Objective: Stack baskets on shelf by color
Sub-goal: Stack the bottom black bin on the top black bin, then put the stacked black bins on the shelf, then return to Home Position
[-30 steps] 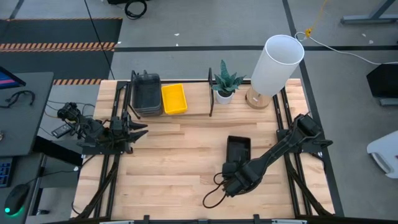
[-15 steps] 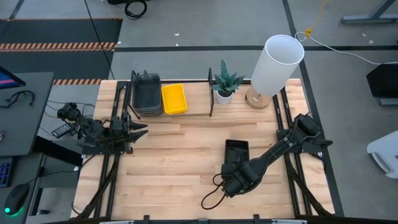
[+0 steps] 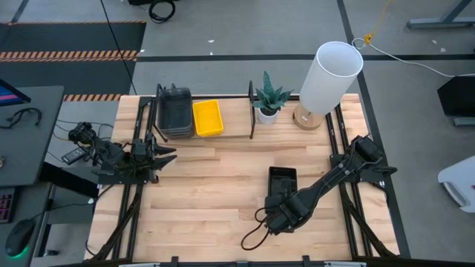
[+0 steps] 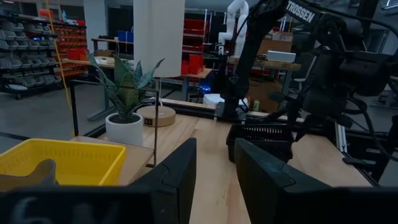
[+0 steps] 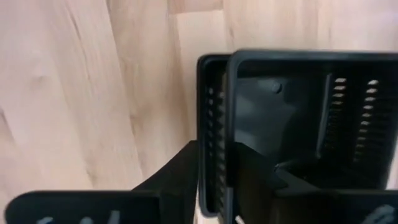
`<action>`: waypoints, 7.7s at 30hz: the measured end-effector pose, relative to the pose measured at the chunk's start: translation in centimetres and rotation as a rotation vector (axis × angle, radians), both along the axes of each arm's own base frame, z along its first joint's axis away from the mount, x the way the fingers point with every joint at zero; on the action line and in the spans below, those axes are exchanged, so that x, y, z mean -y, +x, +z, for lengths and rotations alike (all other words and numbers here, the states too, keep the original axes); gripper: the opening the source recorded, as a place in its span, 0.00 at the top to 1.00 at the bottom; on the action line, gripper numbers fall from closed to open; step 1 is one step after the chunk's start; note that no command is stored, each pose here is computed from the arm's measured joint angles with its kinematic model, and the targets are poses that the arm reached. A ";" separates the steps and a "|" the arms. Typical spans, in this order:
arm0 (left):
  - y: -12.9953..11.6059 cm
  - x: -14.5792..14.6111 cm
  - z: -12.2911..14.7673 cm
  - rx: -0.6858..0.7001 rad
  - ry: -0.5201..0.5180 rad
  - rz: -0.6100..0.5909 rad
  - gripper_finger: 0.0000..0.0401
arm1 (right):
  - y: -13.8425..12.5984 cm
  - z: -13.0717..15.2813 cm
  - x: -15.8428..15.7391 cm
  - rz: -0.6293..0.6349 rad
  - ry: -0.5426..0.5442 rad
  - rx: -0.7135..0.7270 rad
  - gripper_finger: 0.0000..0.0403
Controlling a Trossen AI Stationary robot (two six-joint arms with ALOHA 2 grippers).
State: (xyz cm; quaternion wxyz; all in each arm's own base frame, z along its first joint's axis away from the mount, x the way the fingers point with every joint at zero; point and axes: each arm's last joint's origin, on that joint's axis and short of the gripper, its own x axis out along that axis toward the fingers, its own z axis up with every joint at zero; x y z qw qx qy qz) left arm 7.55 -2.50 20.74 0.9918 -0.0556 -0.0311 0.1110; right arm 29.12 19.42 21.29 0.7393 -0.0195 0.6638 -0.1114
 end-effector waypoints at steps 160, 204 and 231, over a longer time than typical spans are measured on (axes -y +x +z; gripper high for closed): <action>0.0 0.0 0.0 0.000 0.000 0.000 0.71 | 11.5 0.2 25.3 0.151 -0.308 0.623 0.95; 0.0 0.0 0.0 0.000 0.000 0.000 0.71 | 10.8 -1.0 26.6 0.180 -0.401 0.553 0.71; 0.0 0.0 0.0 0.000 0.000 0.000 0.71 | 2.4 8.2 19.2 0.123 -0.402 0.814 0.55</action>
